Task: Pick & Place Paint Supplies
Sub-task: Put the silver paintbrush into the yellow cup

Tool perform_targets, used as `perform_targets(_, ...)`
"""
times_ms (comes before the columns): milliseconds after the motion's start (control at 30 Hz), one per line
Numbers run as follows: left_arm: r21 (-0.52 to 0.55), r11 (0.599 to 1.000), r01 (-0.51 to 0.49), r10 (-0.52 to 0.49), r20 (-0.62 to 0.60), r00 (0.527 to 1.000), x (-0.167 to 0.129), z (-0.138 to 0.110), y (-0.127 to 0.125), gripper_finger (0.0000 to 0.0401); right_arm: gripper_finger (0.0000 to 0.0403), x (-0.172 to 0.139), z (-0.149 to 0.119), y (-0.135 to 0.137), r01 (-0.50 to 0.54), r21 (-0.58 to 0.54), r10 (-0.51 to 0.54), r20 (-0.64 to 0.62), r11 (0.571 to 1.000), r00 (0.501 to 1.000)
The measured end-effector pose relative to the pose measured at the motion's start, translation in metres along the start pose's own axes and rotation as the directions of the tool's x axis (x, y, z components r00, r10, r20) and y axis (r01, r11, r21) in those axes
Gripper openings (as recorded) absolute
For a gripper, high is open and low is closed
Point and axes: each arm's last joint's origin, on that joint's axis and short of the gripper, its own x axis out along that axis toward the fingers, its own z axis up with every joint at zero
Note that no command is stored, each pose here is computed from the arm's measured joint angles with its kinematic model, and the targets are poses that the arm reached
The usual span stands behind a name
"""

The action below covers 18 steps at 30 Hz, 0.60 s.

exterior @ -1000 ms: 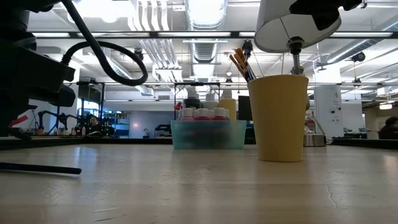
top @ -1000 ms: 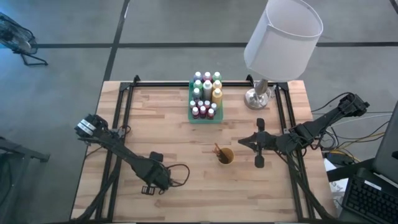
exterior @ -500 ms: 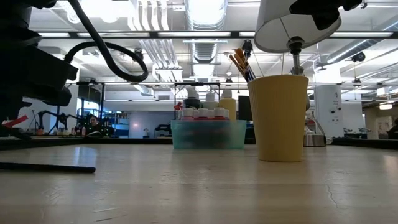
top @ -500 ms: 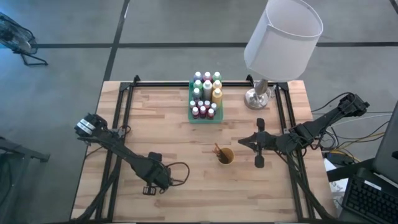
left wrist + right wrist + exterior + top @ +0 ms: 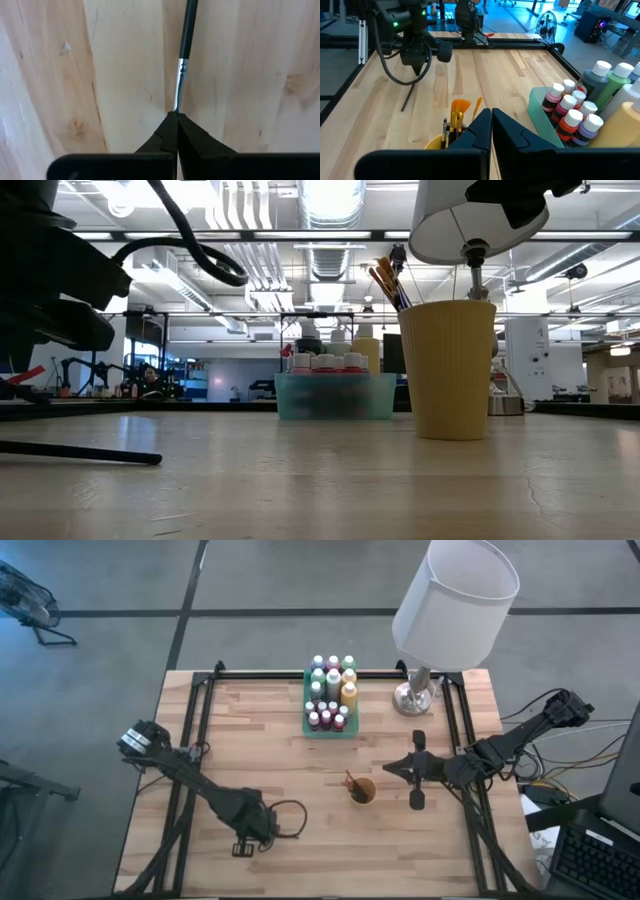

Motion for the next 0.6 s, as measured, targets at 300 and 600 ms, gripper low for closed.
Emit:
perform_targets(300,-0.024,1.0,0.001,-0.001,0.009,1.0,-0.001,0.004,0.006,0.0,0.0008,0.0,0.002,0.0,-0.004,0.006,0.004,0.017,1.0,1.0)
perform_targets(600,-0.031,1.0,0.0,0.001,0.013,1.0,-0.002,0.005,0.008,0.0,0.0008,-0.002,0.02,0.006,-0.123,0.001,0.121,0.171,0.992,0.978)
